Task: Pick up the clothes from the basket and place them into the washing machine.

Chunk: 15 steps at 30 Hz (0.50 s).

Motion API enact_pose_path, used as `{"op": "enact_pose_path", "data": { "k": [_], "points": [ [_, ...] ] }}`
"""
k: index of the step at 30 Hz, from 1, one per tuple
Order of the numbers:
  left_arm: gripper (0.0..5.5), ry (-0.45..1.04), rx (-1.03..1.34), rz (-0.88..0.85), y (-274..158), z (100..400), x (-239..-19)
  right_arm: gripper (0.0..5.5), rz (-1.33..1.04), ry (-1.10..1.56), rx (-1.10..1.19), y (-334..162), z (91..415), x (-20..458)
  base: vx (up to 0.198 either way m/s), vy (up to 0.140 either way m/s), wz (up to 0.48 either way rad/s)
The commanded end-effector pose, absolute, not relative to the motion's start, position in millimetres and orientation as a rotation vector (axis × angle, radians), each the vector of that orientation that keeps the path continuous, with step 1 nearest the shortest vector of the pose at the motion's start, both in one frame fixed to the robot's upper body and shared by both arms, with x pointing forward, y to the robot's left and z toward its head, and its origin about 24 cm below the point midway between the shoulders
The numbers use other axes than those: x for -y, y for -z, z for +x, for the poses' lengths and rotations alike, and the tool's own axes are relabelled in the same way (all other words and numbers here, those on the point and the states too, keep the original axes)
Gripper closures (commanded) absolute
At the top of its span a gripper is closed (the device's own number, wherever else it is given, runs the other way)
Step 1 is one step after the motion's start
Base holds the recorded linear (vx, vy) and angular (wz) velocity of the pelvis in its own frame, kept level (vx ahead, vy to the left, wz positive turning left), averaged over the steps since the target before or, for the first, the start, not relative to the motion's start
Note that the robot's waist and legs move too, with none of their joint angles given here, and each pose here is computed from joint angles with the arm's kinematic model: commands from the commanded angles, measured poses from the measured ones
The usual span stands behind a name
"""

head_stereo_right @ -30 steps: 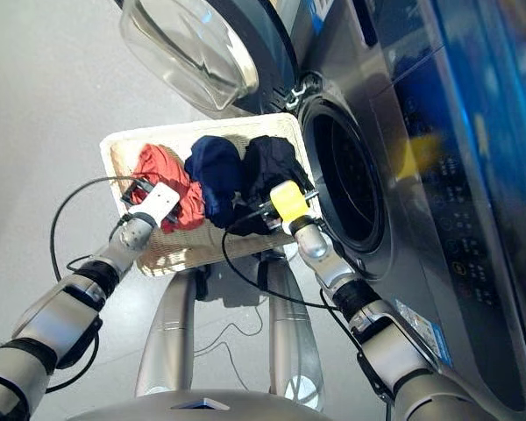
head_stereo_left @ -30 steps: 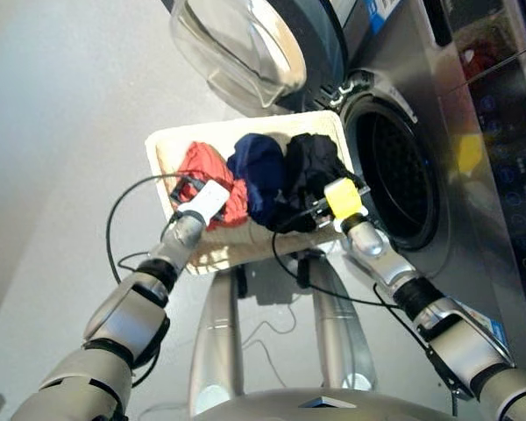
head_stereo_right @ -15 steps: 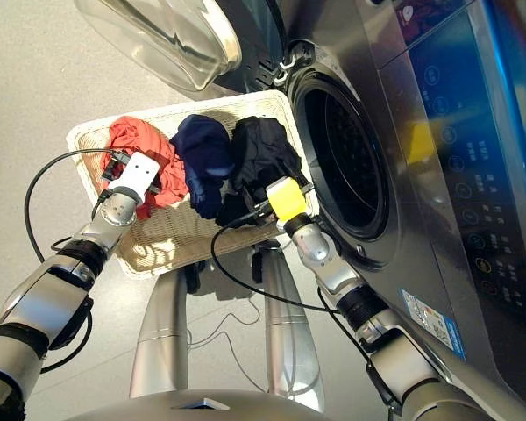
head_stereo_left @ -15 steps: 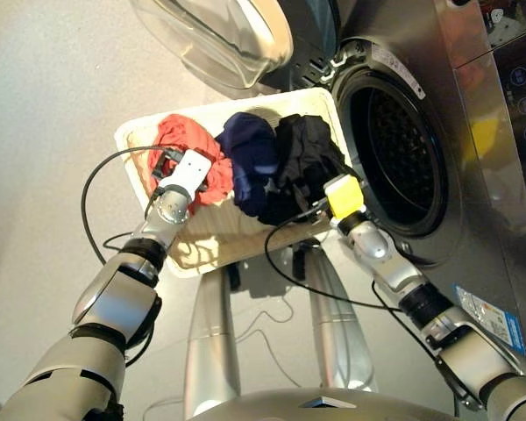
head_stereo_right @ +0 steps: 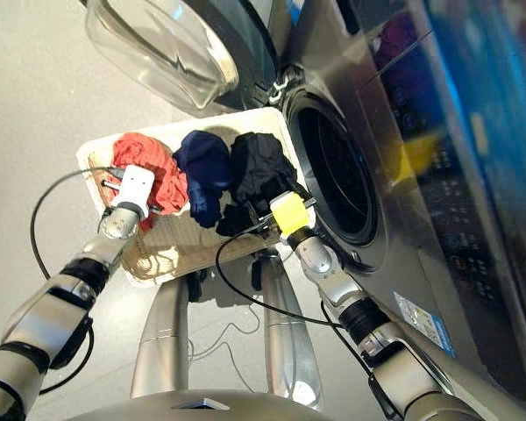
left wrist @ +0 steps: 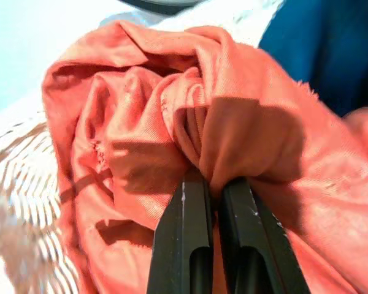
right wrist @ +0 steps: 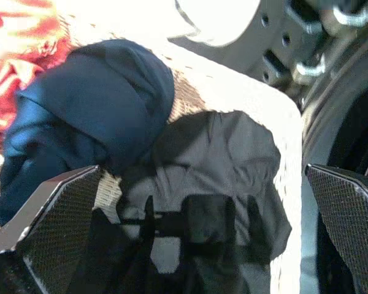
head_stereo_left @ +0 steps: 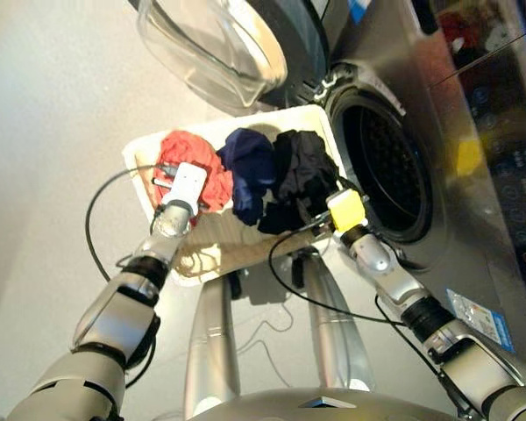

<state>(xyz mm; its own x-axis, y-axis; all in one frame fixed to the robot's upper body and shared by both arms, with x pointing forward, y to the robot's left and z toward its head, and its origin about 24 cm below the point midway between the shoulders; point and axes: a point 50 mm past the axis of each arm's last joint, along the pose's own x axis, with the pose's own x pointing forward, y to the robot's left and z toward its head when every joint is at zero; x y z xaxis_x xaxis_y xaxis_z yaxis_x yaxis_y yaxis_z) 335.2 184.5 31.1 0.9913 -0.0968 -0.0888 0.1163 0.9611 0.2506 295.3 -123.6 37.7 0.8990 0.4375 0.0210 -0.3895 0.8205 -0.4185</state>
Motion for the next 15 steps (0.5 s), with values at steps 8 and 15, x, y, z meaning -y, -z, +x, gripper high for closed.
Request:
{"op": "enact_pose_path", "data": {
  "k": [8,15],
  "points": [
    [5.5,0.341,0.132,-0.148,-60,311,-143,0.0,-0.832,-0.621,0.314,-50,291,111,-0.014,-0.045,0.079],
    [5.5,0.514,0.147,-0.407,-75,298,-100,0.0,-1.031,-0.701,0.512,-74,296,81,0.0,0.0,0.0]
  ]
}}
